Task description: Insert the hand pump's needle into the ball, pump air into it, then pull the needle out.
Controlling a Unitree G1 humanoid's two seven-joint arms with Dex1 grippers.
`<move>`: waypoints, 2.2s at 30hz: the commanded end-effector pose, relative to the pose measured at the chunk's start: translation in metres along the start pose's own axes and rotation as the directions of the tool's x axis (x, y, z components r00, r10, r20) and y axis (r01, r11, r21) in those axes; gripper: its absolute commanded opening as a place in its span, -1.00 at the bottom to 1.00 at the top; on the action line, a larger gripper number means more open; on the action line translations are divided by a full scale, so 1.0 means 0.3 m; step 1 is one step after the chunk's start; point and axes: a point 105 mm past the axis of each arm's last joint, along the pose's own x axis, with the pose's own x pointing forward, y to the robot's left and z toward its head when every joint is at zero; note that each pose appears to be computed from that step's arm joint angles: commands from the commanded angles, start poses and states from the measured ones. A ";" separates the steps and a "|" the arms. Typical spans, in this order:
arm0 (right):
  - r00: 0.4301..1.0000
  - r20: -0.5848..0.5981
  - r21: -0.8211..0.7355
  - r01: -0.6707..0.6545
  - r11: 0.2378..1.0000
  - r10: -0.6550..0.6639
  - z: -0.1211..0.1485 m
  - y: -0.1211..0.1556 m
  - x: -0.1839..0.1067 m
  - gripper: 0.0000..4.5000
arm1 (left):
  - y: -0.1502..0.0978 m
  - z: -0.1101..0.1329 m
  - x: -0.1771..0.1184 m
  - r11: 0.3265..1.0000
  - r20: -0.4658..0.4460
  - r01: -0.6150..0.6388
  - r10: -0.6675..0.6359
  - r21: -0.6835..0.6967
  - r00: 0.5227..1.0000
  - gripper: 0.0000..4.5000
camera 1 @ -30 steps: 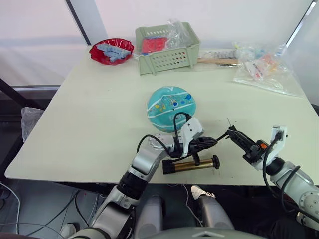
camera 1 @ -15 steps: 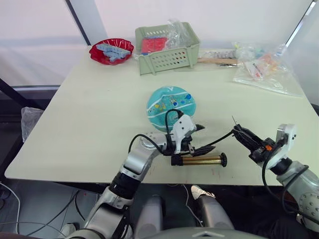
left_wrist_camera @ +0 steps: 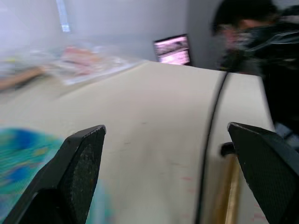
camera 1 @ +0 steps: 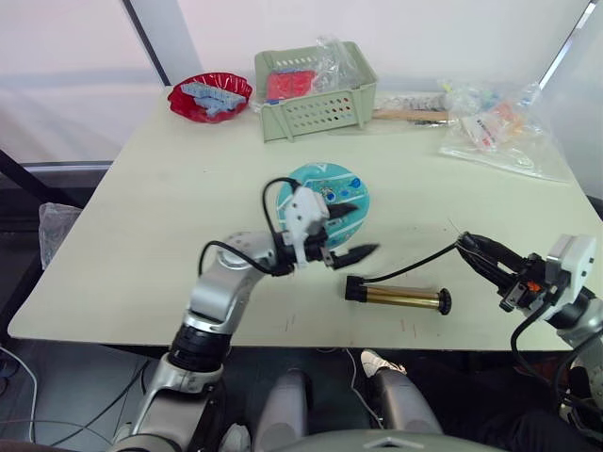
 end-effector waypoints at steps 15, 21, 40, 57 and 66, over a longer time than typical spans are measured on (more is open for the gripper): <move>0.996 0.057 -0.091 -0.070 0.993 0.076 0.012 0.009 0.005 -0.86 | 0.299 0.059 -0.169 0.940 -0.200 -0.330 0.341 0.086 0.919 0.97; 0.994 0.066 -0.085 -0.077 0.993 0.083 0.007 0.015 0.016 -0.86 | 0.302 0.009 -0.146 0.939 -0.268 -0.343 0.340 0.037 0.901 0.97; 0.994 0.079 -0.076 -0.075 0.994 0.081 0.000 0.030 0.030 -0.86 | 0.297 -0.061 -0.101 0.947 -0.324 -0.320 0.295 -0.023 0.899 -0.56; 0.961 -0.259 0.049 -0.081 0.995 0.091 0.009 0.030 0.246 -0.86 | 0.277 -0.078 -0.075 0.949 -0.280 -0.314 0.299 -0.010 0.912 -0.99; 0.886 -0.424 0.086 -0.168 0.982 0.188 0.051 0.035 0.336 -0.86 | 0.267 -0.096 -0.068 0.952 -0.263 -0.308 0.296 -0.001 0.918 -0.99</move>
